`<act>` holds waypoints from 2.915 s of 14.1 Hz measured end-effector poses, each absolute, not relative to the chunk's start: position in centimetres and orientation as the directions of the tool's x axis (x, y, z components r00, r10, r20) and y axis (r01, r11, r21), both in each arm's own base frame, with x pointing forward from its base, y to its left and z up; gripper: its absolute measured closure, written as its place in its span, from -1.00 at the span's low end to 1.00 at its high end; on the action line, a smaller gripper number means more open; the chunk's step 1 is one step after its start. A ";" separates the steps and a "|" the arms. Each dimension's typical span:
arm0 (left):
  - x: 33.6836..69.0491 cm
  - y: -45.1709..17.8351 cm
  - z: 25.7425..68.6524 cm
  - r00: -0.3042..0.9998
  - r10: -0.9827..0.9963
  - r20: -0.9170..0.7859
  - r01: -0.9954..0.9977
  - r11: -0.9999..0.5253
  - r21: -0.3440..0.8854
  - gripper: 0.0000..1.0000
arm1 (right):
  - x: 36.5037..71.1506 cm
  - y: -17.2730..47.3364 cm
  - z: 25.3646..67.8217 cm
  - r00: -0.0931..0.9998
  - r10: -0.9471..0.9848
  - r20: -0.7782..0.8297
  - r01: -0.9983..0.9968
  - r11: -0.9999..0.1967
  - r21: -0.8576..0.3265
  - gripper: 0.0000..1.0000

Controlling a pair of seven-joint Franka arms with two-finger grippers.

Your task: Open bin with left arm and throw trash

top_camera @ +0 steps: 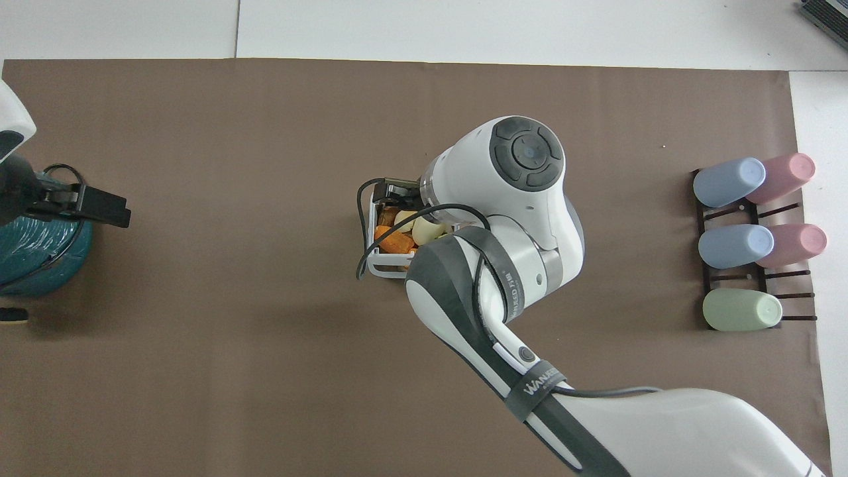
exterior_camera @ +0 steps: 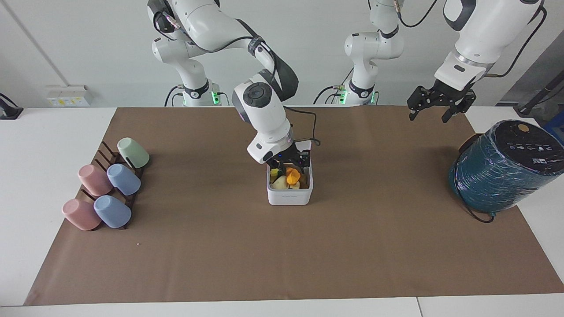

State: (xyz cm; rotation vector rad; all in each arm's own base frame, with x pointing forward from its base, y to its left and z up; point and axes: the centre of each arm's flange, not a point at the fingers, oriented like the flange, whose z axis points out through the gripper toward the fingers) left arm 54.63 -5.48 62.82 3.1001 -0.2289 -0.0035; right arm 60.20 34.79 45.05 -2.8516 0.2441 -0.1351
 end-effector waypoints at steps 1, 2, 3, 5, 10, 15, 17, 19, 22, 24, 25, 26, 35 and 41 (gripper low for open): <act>54.6 -5.5 62.8 0.989 -0.147 0.000 -0.147 -0.989 0.033 -1.00 | 60.8 33.1 46.5 0.976 -0.187 0.113 -0.152 -0.953 -0.261 -1.00; 54.6 -5.5 62.8 0.989 -0.147 0.000 -0.147 -0.989 0.033 -1.00 | 61.5 31.2 48.0 0.968 -0.194 0.157 -0.154 -0.959 -0.236 -1.00; 54.6 -5.5 62.8 0.989 -0.147 0.000 -0.147 -0.989 0.033 -1.00 | 62.1 29.0 49.1 0.960 -0.200 0.195 -0.160 -0.967 -0.200 -1.00; 54.6 -5.5 62.8 0.989 -0.147 0.000 -0.147 -0.989 0.033 -1.00 | 63.1 24.6 50.5 0.949 -0.207 0.239 -0.185 -0.976 -0.114 -1.00; 54.6 -5.5 62.8 0.989 -0.147 0.000 -0.147 -0.989 0.033 -1.00 | 63.5 15.5 54.0 0.963 -0.135 0.232 -0.139 -0.990 -0.002 -1.00; 54.6 -5.5 62.8 0.989 -0.147 0.000 -0.147 -0.989 0.033 -1.00 | 60.8 7.5 59.8 0.973 -0.111 0.201 -0.126 -0.990 0.063 -1.00; 54.6 -5.5 62.8 0.989 -0.147 0.000 -0.147 -0.989 0.033 -1.00 | 59.5 4.2 61.6 0.979 -0.107 0.172 -0.121 -0.990 0.071 -1.00; 54.6 -5.5 62.8 0.989 -0.147 0.000 -0.147 -0.989 0.033 -1.00 | 58.2 1.0 62.7 0.981 -0.139 0.136 -0.146 -0.988 0.041 -1.00; 54.6 -5.5 62.8 0.989 -0.147 -0.001 -0.147 -0.989 0.033 -1.00 | 56.2 -2.0 64.1 0.989 -0.124 0.086 -0.128 -0.991 0.037 -1.00; 54.6 -5.5 62.8 0.989 -0.147 -0.001 -0.147 -0.989 0.033 -1.00 | 54.9 -2.6 64.7 0.994 -0.099 0.054 -0.101 -0.994 0.040 -1.00; 54.6 -5.5 62.8 0.989 -0.147 -0.001 -0.147 -0.989 0.033 -1.00 | 54.6 -2.5 64.7 0.995 -0.090 0.045 -0.092 -0.995 0.040 -1.00; 54.6 -5.5 62.8 0.989 -0.147 -0.001 -0.147 -0.989 0.033 -1.00 | 54.4 -2.3 64.5 0.996 -0.085 0.041 -0.087 -0.995 0.040 -1.00; 54.6 -5.5 62.8 0.989 -0.147 -0.001 -0.147 -0.989 0.033 -1.00 | 53.5 -1.3 63.7 0.999 -0.046 -0.028 -0.045 -0.998 0.044 -1.00; 54.6 -5.5 62.8 0.989 -0.147 0.000 -0.147 -0.989 0.033 -1.00 | 53.4 -1.3 63.7 0.999 -0.045 -0.030 -0.044 -0.998 0.042 -1.00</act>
